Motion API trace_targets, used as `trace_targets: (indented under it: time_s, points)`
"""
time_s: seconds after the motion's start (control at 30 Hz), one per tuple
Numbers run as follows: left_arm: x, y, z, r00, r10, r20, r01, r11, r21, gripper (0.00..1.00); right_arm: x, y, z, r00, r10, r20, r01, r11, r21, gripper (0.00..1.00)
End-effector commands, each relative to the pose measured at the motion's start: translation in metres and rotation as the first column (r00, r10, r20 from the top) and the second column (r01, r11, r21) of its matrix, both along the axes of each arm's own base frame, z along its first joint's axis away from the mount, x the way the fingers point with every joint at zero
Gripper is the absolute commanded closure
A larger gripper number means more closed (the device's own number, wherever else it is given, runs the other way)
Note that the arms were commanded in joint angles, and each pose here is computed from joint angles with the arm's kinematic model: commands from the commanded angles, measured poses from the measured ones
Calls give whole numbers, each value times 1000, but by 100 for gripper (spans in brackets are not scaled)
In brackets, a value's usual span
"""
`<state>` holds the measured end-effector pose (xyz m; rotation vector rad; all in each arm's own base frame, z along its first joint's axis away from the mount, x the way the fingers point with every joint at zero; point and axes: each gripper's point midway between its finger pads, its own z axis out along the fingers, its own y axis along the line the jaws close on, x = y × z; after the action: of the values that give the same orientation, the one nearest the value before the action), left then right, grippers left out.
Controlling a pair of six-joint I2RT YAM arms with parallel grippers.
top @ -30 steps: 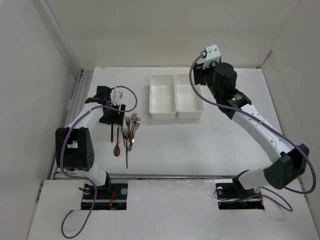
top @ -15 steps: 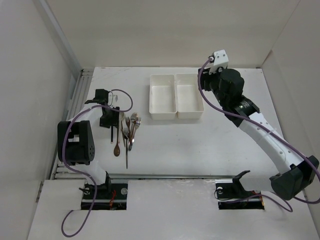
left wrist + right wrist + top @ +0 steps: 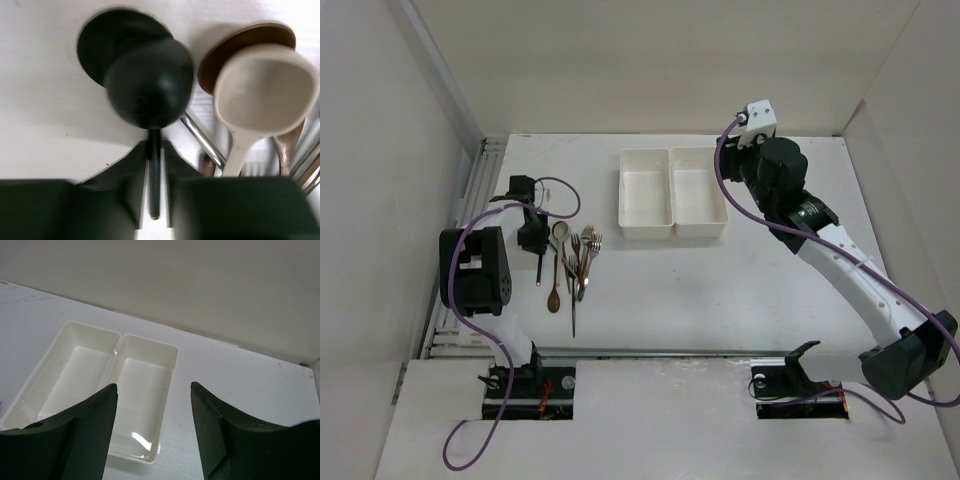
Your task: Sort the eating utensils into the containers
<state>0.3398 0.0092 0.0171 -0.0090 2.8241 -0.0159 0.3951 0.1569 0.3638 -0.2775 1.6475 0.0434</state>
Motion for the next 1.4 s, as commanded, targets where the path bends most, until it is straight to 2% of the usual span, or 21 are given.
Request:
trace_targets:
  time_s: [0.0,0.03,0.23,0.33,0.4,0.47,0.5,0.53,0.57,0.6,0.7,0.73,0.83,0.9,1.03,1.13,1.17,1.23,1.33,1.37]
  points:
    - [-22,1,-29,991,9,-134,-10,1000,-10,91,-1,-5,20,998,-26,56,25,1000,15,35]
    - [-22,1,-29,991,9,-134,-10,1000,-10,100,-1,-5,20,998,-26,56,25,1000,15,35]
    - [-17,-7,8,998,16,-59,-20,996,-83,100,-2,2,20,998,13,57,-13,1000,7,35]
    - [-2,-15,62,999,23,42,-17,991,-131,100,-2,10,16,997,57,48,-57,998,5,35]
    - [25,-17,120,982,16,190,11,990,-141,100,3,18,10,996,83,31,-83,997,-2,35]
    - [48,-22,162,953,26,301,27,985,-169,100,5,33,6,988,150,19,-150,989,-1,33]
    - [69,-34,203,912,4,410,72,983,-170,100,9,41,-5,984,179,-5,-179,984,-7,31]
    - [78,-44,223,887,-7,461,104,977,-184,100,10,47,-6,978,209,-11,-209,978,-6,29]
    - [87,-57,237,868,-12,496,131,969,-207,100,9,58,-7,966,258,-16,-258,966,10,22]
    - [101,-78,266,814,-35,580,196,956,-217,100,10,62,-11,961,276,-27,-276,961,9,18]
    - [120,-129,290,739,-84,669,328,911,-248,100,12,65,-18,961,273,-45,-272,962,30,12]
    - [129,-165,298,699,-112,706,399,880,-255,100,12,65,-18,961,272,-48,-270,962,43,11]
    - [145,-225,292,679,-105,727,474,818,-325,100,15,57,-18,974,221,-48,-219,975,47,11]
    - [150,-250,283,687,-100,719,503,780,-373,100,13,52,-20,979,199,-52,-196,979,55,11]
    - [168,-279,252,721,-92,687,491,767,-413,99,4,42,-21,983,176,-48,-174,983,53,11]
    - [170,-294,228,743,-114,659,486,769,-415,86,-4,34,-21,987,157,-42,-155,987,53,9]
    - [170,-294,221,754,-118,646,479,772,-418,71,-4,34,-26,986,157,-52,-154,987,49,9]
    - [163,-294,212,778,-130,615,461,783,-418,56,-10,30,-18,987,157,-37,-155,986,54,8]
    - [155,-269,240,782,-88,617,419,808,-415,50,-10,30,-21,987,157,-47,-154,987,50,7]
    - [155,-255,246,780,-61,623,384,833,-398,50,-11,32,-21,985,166,-48,-163,985,52,6]
